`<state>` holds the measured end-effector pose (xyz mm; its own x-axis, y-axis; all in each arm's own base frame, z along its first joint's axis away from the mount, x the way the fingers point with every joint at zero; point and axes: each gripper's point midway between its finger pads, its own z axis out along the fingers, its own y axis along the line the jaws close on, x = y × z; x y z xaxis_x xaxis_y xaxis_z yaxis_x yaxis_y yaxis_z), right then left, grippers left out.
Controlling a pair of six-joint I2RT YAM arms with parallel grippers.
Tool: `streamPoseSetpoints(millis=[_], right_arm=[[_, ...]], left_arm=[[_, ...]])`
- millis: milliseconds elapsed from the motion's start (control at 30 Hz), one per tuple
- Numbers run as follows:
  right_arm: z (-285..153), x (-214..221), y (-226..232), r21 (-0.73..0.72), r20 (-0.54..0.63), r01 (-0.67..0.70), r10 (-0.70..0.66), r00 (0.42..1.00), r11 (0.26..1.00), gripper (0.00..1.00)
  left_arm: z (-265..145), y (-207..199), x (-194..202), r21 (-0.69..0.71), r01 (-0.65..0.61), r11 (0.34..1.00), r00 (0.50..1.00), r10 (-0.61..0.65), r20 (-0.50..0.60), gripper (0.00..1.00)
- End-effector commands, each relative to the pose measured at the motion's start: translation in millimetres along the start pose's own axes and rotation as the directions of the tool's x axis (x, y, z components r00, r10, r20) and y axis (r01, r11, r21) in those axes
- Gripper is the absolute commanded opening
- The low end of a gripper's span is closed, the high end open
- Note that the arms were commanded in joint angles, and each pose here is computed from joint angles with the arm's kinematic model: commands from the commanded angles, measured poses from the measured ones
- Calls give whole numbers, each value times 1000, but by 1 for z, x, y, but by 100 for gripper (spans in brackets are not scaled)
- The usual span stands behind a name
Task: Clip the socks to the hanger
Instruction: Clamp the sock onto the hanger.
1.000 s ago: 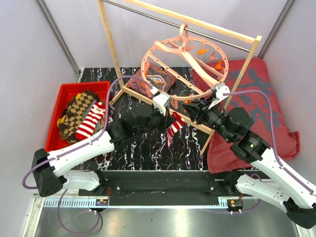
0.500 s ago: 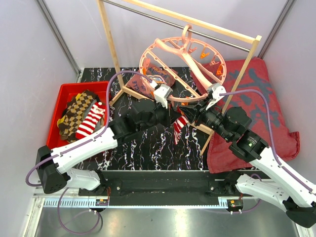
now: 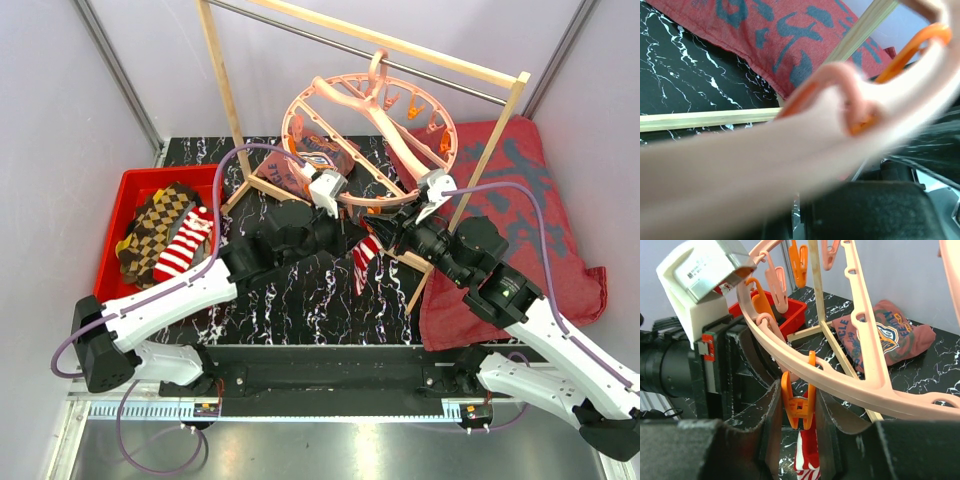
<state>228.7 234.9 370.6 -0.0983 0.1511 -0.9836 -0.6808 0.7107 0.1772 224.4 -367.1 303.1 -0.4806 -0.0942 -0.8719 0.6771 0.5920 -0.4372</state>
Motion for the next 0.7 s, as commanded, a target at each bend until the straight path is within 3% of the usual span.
streamPoseSetpoints(millis=[0, 667], right_arm=[[0, -3, 1, -5, 22, 27, -27, 999, 1000, 0], [1, 7, 6, -39, 1, 23, -23, 1000, 999, 1]], left_arm=[[-20, -32, -49, 106, 30, 994, 989, -45, 138, 0], [-26, -40, -61, 146, 85, 986, 977, -112, 183, 0]])
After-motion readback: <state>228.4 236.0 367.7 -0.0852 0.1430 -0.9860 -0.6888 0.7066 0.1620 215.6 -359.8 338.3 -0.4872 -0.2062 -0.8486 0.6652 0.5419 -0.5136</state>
